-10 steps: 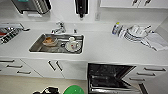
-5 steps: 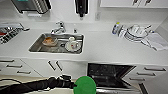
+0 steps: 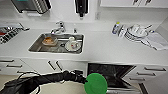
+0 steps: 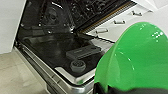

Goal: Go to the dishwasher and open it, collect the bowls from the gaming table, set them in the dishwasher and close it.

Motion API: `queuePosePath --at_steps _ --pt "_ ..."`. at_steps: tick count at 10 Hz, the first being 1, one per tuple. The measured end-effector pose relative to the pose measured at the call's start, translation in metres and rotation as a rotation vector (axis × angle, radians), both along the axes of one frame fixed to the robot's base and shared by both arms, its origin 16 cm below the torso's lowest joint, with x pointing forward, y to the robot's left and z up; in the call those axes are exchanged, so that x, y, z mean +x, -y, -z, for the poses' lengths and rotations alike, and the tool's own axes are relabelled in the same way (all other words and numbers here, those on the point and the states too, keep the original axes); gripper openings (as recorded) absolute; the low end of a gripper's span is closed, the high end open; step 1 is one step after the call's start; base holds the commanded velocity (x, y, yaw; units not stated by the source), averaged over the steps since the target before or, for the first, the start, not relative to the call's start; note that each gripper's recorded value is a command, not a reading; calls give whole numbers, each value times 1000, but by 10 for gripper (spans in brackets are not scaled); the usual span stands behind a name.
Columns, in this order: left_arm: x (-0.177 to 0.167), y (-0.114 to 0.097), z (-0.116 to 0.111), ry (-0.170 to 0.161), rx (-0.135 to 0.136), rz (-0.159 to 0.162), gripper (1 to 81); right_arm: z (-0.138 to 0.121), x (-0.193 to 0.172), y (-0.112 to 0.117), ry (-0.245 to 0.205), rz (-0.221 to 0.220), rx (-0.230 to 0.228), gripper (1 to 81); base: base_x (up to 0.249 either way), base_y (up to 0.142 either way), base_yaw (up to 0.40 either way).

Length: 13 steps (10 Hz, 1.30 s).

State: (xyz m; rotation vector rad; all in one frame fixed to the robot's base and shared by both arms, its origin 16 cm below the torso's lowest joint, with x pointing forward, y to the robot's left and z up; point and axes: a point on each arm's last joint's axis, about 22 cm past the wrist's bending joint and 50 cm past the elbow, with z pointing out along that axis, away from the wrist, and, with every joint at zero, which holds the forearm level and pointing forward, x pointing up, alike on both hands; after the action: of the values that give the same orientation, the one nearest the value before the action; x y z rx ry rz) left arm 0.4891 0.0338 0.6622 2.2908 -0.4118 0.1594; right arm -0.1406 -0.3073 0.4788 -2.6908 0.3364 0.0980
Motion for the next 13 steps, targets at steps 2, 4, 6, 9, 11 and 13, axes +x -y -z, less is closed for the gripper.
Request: queuePosePath --at_steps 2,4,6,9,11,13 --pt "20 29 -10 15 17 40 10 3 10 -2 16 4 4 10 0 0 0" --pt "42 53 -30 42 18 64 10 4 13 -3 21 4 6 10 0 0 0" --pt "46 71 -43 40 13 80 10 4 13 -3 21 4 6 10 0 0 0" --pt "47 74 -46 30 12 74 811 4 13 -3 21 4 6 10 0 0 0" --pt "47 73 -45 30 12 73 811 4 17 -5 32 9 13 10 0 0 0" --pt "42 62 -47 28 9 76 811 1 25 -9 58 46 35 10 0 0 0"
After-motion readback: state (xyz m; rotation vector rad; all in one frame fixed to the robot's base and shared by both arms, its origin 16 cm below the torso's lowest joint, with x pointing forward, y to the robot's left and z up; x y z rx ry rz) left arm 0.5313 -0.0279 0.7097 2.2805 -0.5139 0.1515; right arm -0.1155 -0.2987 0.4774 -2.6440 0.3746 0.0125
